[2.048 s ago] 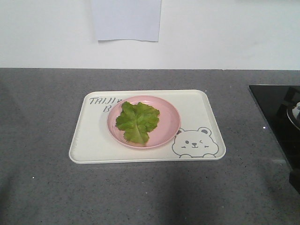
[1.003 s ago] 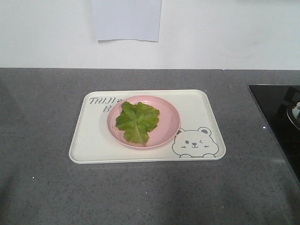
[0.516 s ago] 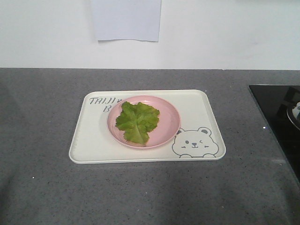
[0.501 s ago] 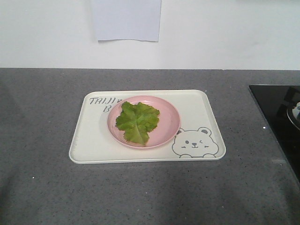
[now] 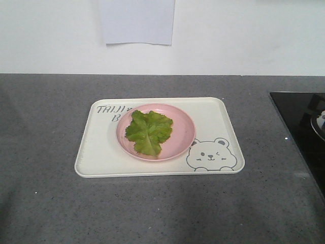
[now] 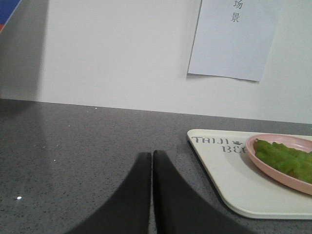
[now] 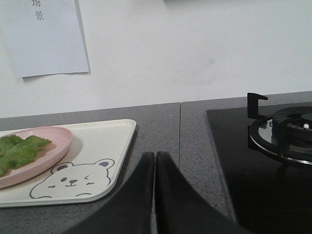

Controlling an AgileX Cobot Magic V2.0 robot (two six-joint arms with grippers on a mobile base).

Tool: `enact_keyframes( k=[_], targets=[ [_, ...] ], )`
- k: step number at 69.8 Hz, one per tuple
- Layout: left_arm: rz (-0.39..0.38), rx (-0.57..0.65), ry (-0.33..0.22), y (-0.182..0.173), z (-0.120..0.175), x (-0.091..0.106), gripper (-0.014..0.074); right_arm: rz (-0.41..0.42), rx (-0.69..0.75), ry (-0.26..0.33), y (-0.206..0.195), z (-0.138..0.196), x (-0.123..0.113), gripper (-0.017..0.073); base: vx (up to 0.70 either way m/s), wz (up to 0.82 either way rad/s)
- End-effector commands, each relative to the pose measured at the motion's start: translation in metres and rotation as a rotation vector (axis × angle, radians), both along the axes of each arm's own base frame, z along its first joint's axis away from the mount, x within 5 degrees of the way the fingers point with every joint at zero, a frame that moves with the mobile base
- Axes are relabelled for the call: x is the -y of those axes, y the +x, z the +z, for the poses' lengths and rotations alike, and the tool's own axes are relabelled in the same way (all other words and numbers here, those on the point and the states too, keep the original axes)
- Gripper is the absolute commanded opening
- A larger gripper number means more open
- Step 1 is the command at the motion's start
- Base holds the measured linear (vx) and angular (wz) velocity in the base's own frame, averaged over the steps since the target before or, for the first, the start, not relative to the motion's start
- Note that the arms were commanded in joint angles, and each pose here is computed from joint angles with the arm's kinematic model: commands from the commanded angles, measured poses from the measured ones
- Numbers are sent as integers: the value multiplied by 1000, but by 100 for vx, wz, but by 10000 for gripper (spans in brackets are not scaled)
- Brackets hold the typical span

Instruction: Transfer vegetables to tray and serve

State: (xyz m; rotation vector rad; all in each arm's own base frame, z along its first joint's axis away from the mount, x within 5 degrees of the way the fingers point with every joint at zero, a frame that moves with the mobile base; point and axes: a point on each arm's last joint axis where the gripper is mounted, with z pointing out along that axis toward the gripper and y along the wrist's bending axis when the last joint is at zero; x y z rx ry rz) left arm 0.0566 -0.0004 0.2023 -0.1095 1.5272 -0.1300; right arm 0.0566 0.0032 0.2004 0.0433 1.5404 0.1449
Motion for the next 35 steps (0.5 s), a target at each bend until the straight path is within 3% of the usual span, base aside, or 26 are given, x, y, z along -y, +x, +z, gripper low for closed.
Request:
enact_keyframes(
  k=[1,35],
  targets=[
    [-13,55,-7,0,-1,1,-6,14,69,-6,0,3,-2,-3,0,0],
    [-13,55,-7,0,-1,1,-6,14,68,-4,0,3,-2,-3,0,0]
  ],
)
